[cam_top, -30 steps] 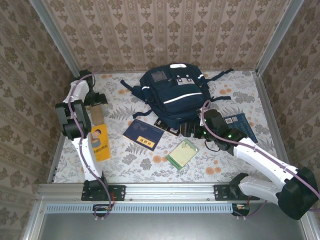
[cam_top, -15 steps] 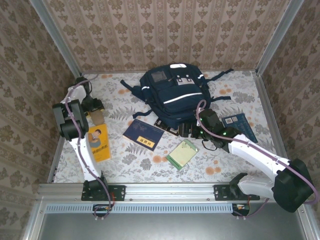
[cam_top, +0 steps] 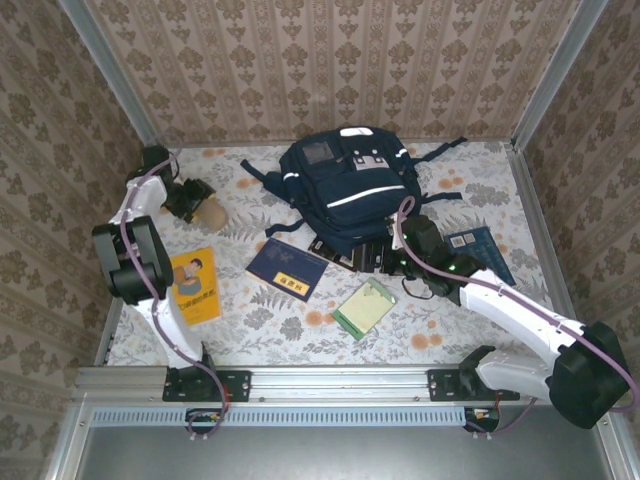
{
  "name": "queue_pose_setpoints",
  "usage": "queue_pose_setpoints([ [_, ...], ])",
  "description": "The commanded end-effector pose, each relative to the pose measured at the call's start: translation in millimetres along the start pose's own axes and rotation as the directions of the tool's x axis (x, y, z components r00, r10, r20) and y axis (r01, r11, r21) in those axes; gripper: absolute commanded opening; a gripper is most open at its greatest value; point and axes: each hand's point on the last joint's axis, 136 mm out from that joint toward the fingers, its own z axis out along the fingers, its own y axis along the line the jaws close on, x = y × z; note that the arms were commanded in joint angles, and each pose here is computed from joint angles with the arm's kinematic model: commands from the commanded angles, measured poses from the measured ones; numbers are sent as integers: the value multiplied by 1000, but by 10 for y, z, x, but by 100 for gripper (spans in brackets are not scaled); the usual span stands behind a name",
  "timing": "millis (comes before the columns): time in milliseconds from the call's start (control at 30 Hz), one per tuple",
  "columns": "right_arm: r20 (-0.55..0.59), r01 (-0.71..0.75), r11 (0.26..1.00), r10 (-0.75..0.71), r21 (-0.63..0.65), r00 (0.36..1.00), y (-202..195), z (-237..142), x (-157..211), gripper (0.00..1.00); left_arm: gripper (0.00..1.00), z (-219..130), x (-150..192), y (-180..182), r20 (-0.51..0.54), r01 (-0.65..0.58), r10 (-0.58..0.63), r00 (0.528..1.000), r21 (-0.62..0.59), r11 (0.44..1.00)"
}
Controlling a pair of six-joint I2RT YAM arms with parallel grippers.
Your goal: Pack the student bag
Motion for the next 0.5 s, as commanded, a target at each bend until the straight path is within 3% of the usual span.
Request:
queue_pose_setpoints([
  [0,32,-15,988,20,-155,999,410,-58,-229,91,57,-195,348,-629,-55,79,-70,996,184,980],
  [233,-7,-4,949,2,-316,1000,866,-44,-411,90,58,-326,1283,-1073,-173,70,-37,984,188,980],
  [467,-44,-5,922,-13,-387,999,1119,90,-437,91,60,-427,1969,-1221,-253,29,19,967,184,982],
])
